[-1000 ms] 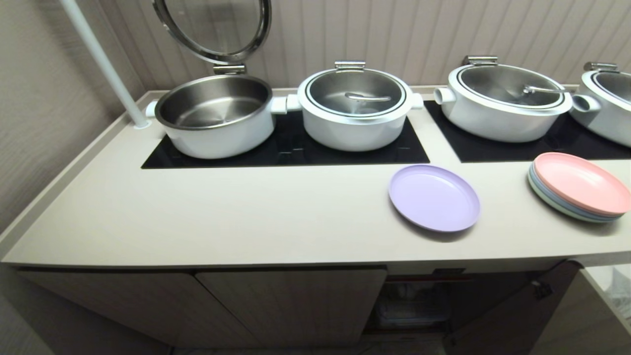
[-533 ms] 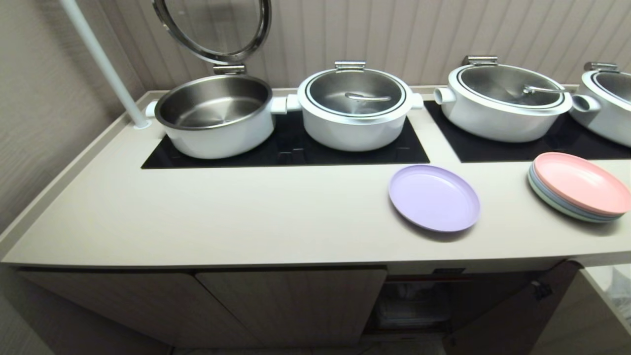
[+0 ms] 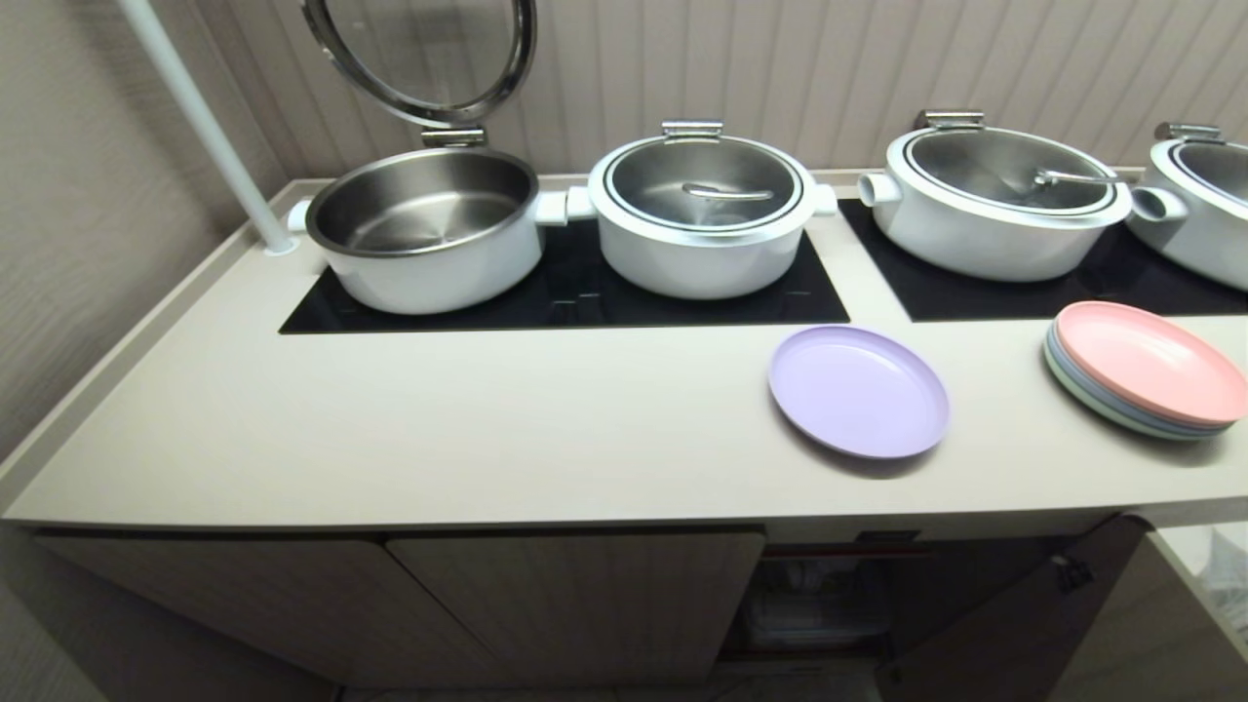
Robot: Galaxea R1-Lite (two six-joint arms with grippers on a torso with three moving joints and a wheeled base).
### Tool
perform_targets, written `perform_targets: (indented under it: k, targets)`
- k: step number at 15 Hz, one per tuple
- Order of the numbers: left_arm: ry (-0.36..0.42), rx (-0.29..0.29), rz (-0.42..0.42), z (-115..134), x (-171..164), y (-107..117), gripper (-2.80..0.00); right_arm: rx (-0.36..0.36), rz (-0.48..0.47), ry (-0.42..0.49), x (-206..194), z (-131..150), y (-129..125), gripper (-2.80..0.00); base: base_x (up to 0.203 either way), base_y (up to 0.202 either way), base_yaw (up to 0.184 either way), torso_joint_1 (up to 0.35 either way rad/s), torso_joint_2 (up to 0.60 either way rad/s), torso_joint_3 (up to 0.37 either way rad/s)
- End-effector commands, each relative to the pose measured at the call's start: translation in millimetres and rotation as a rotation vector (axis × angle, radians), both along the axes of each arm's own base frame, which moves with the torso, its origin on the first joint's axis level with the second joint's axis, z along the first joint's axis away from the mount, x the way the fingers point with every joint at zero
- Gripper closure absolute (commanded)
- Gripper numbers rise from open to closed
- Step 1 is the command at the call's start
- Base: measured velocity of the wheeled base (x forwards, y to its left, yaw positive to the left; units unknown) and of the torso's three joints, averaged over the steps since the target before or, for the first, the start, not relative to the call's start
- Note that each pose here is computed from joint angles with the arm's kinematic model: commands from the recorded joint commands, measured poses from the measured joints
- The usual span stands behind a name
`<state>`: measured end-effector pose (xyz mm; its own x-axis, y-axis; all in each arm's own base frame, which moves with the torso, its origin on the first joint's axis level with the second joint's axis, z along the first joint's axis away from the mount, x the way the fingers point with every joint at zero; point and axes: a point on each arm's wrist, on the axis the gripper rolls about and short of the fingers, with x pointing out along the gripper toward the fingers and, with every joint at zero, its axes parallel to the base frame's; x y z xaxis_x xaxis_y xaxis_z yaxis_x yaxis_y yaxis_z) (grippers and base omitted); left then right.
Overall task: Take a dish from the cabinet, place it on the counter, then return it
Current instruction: Pick up the plate from the table
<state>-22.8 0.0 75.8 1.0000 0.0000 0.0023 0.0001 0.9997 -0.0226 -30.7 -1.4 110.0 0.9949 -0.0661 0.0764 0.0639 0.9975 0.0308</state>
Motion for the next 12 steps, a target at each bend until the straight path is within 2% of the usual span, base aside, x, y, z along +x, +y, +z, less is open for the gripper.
perform_targets:
  k: [1, 6, 9, 12]
  targets:
    - [-0.001, 0.000, 0.000, 0, 0, 0, 0.00, 0.000, 0.001, 0.043, 7, 16, 0, 0.00, 0.000, 0.000, 0.000, 0.000, 0.00, 0.000]
    - [-0.001, 0.000, 0.000, 0, 0, 0, 0.00, -0.004, 0.045, 0.097, 35, 57, 0, 0.00, 0.000, 0.000, 0.000, 0.000, 0.00, 0.000]
    - [-0.001, 0.000, 0.000, 0, 0, 0, 0.00, -0.011, 0.068, 0.145, 71, 86, 3, 0.00, 0.000, 0.000, 0.000, 0.000, 0.00, 0.000]
    - [-0.001, 0.000, 0.000, 0, 0, 0, 0.00, -0.016, 0.051, 0.182, 110, 114, 6, 0.00, 0.000, 0.000, 0.000, 0.000, 0.00, 0.000]
